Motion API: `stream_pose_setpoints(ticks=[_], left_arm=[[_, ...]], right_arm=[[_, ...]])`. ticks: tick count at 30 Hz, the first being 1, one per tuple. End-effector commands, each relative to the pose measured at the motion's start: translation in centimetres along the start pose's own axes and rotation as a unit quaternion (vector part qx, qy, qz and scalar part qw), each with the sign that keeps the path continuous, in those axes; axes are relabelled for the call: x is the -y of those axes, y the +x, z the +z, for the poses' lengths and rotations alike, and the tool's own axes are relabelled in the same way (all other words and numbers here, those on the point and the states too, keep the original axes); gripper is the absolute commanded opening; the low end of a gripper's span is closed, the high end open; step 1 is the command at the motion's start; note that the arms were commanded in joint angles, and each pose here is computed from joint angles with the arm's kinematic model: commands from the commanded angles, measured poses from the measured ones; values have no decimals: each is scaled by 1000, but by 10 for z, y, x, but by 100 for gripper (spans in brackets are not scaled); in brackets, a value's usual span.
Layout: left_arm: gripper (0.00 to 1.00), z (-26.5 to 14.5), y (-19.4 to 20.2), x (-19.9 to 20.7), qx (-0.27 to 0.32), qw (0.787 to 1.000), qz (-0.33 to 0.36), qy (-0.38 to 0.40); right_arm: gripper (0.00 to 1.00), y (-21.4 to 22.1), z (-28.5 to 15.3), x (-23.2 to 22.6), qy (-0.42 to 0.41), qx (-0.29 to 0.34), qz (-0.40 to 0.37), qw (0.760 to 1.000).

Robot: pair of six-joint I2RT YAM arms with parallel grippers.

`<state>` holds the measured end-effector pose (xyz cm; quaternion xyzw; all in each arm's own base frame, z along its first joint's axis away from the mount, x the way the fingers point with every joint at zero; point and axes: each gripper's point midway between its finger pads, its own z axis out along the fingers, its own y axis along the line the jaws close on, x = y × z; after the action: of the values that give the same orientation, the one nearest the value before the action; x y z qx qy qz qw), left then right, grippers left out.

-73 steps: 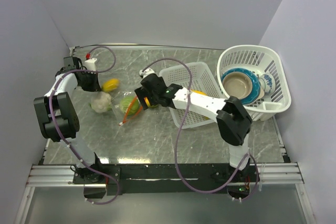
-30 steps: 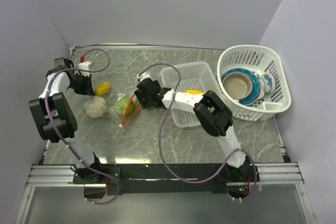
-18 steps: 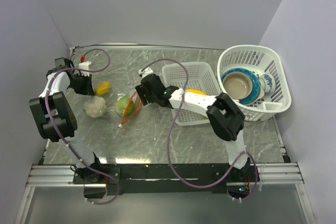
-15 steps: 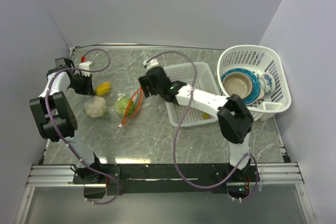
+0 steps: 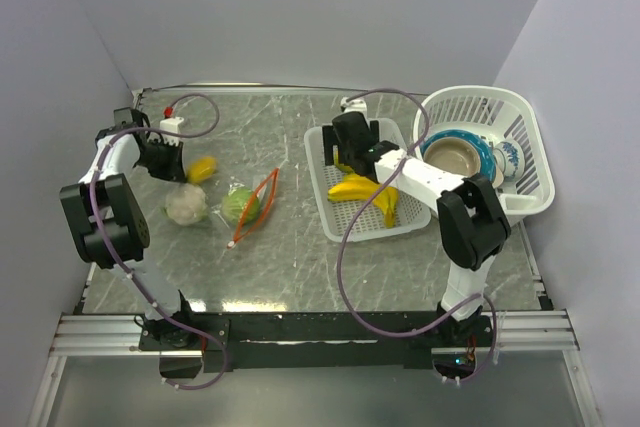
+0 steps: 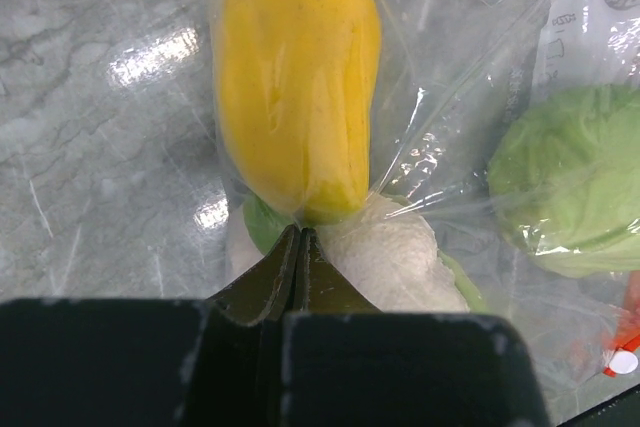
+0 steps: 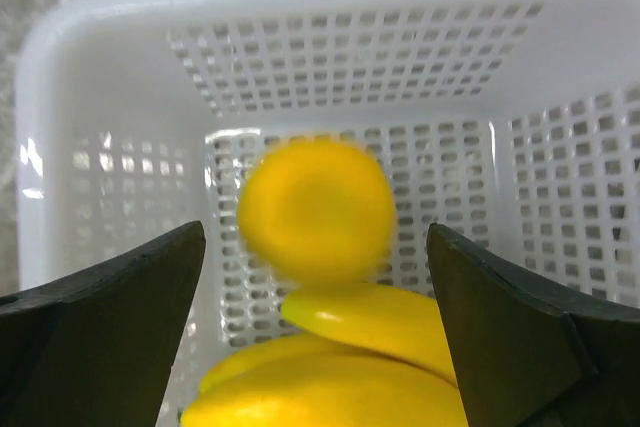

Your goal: Open the zip-top bag and remove the fake food

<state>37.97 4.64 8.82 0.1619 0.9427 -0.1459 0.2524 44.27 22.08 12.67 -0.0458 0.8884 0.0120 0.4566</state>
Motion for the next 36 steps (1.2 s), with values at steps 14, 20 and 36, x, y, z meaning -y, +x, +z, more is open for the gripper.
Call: stream_pose_setpoints(ticks=[14,20,36], left_arm=[[1,5,-1,11,-11,1000,7,22],[1,6,0,8,-14,1000,10,14],[1,30,-4,22,-27,999,10,15]], right_arm=[[100,27,-109,-167,-189,108,-156,964],[96,72,-90,-209,-231,66,-192,952],[100,90,-90,-269,-338,46,-216,915]])
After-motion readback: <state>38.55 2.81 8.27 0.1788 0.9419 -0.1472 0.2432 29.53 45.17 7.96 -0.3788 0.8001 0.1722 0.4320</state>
